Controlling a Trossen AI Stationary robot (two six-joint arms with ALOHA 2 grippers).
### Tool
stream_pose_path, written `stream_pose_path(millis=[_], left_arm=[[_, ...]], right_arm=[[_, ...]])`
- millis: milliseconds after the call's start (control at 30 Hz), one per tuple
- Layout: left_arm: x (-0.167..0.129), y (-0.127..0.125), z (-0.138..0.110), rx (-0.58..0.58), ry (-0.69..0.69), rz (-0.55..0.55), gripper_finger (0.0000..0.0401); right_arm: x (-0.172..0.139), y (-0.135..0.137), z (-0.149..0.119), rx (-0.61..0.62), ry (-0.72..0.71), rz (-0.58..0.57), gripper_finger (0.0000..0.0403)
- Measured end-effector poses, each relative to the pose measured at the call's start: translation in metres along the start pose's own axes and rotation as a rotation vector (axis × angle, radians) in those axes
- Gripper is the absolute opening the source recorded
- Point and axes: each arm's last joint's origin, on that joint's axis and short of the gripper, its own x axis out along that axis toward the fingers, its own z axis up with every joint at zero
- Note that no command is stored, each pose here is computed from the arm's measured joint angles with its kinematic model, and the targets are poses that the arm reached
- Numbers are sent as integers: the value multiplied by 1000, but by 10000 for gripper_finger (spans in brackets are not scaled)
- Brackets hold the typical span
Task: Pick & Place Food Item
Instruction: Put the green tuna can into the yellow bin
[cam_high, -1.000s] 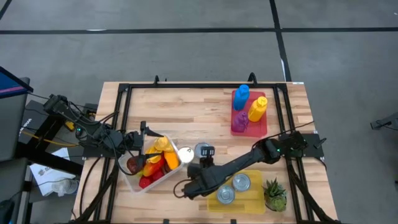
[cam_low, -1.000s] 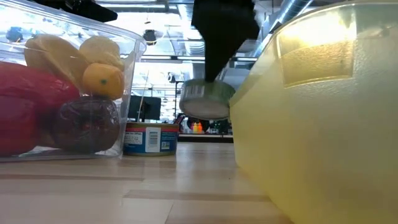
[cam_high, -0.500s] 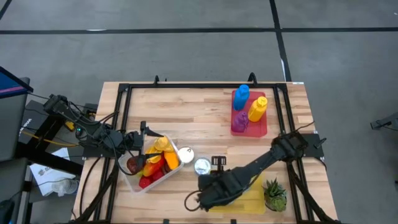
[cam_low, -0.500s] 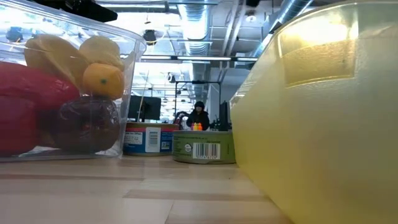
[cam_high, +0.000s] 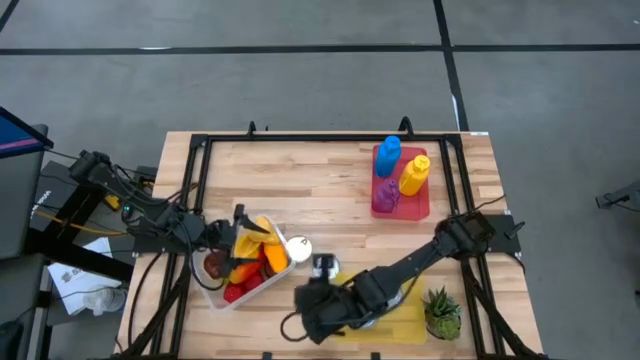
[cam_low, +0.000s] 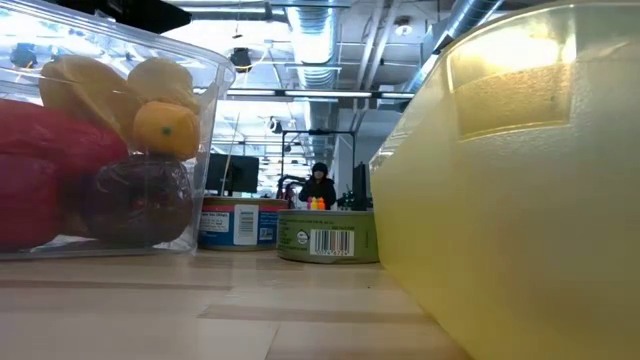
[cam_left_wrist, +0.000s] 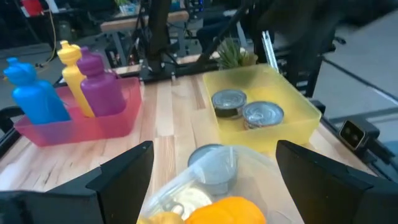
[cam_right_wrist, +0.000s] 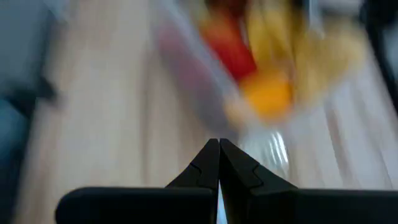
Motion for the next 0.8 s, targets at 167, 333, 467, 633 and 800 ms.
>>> stream_pose_path(millis=[167, 333, 467, 633, 800], left_arm=[[3, -2, -2, 10, 17, -14, 329], [1, -8, -2, 42, 14, -68, 329], [-1, -11, -2, 54, 8, -87, 329], [-5, -20, -1, 66, -2, -136, 329], [-13, -36, 5, 73, -81, -228, 329]], right_arm=[[-10, 20, 30, -64, -341, 100, 0], [2, 33, 44, -144, -628, 189, 0], [18, 36, 45, -181, -919, 271, 0], [43, 39, 13, -203, -1243, 279, 0], [36, 21, -27, -154, -1221, 278, 0]])
